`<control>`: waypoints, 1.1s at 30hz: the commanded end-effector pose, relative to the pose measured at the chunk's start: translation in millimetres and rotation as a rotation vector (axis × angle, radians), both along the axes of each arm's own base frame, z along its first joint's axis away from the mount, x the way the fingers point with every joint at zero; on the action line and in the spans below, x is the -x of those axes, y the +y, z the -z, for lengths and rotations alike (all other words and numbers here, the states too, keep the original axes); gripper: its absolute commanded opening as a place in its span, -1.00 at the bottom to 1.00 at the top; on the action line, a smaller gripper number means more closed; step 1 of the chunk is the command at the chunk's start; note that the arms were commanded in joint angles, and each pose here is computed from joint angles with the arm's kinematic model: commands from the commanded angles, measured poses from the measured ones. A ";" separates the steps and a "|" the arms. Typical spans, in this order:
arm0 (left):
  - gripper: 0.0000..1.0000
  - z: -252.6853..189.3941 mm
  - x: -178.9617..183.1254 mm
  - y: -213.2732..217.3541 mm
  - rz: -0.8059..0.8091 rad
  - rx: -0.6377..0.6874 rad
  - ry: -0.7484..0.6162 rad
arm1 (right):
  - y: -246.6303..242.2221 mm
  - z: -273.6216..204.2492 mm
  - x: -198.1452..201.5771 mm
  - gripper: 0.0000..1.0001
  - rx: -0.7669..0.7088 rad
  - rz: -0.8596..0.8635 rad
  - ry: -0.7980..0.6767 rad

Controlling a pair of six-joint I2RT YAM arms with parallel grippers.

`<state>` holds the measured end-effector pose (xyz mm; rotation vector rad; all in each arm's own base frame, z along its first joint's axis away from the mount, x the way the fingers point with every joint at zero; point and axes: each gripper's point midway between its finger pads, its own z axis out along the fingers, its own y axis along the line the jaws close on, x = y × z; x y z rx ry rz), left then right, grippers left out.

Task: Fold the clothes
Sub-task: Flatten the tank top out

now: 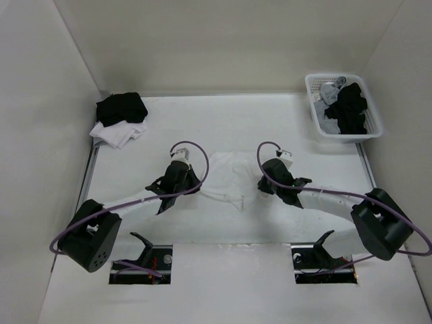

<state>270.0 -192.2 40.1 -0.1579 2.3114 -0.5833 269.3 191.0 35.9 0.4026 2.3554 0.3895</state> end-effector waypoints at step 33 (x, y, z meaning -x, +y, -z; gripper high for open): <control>-0.96 -134.6 -7.1 86.3 -0.317 0.341 -0.319 | 5.8 -188.7 -36.9 -0.83 -0.061 -0.201 -0.373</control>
